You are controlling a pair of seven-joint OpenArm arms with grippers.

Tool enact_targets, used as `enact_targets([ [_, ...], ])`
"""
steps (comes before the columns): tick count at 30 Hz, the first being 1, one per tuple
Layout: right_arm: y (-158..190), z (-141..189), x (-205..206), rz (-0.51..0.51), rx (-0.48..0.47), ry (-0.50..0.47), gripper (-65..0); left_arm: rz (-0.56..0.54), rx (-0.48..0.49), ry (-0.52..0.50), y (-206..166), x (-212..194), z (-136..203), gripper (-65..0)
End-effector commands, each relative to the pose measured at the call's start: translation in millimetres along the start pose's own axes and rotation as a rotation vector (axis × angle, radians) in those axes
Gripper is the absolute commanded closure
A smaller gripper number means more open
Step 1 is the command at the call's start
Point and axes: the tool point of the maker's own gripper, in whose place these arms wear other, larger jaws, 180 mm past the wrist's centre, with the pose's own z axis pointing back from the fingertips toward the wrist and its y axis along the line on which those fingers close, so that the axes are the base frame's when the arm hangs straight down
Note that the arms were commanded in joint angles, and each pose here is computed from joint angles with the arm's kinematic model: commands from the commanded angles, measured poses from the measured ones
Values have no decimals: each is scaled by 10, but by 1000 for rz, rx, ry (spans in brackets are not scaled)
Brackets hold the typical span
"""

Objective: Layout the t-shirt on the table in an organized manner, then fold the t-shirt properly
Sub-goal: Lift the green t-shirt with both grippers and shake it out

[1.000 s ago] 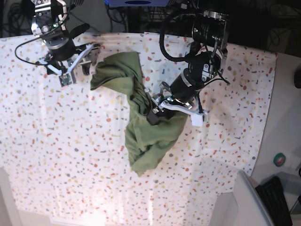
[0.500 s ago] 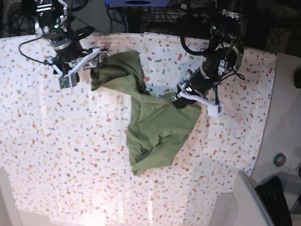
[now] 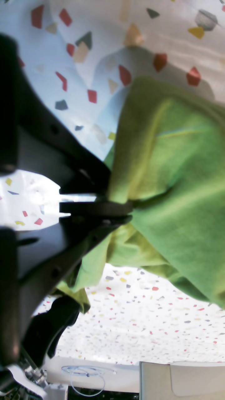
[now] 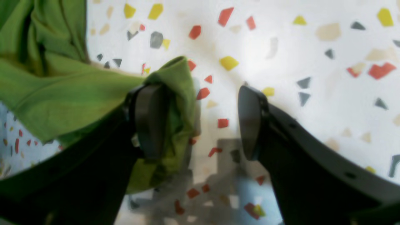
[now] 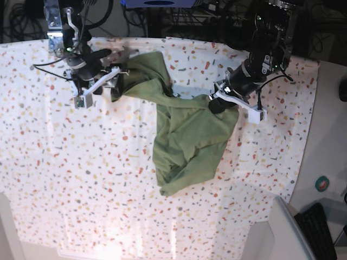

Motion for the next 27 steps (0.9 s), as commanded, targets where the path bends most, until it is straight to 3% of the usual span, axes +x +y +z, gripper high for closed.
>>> enact_targets([
  [1,108,10,77,9,54,-30,-281,-13,-31,-16,-92,99,5,0],
  [4,169,-14,85,28,99,-28,-35,-28,-52,22,-188,147,-47,0],
  [5,143,-36,124,29,97,-33,0,-36,-58,38,-224,166,-70,0],
  [10,-133,-20,377,49,44,-68,0,-100,-117,43,-538,567,-186,0],
  [14,-441,50,936,85,-24,-118,0,-163,-179,-13,-903,1074,-251,0],
  [19,-814,368,2022,190,-126,-277,0,-210,-282,-139,-1513,1766,-261,0],
  [23,-957,810,2968,305,-205,-423,0,-208,-362,-210,-2029,2259,-300,0],
  [27,-1012,1323,3696,358,-272,-590,0,-205,-455,-255,-2585,2574,-265,0],
])
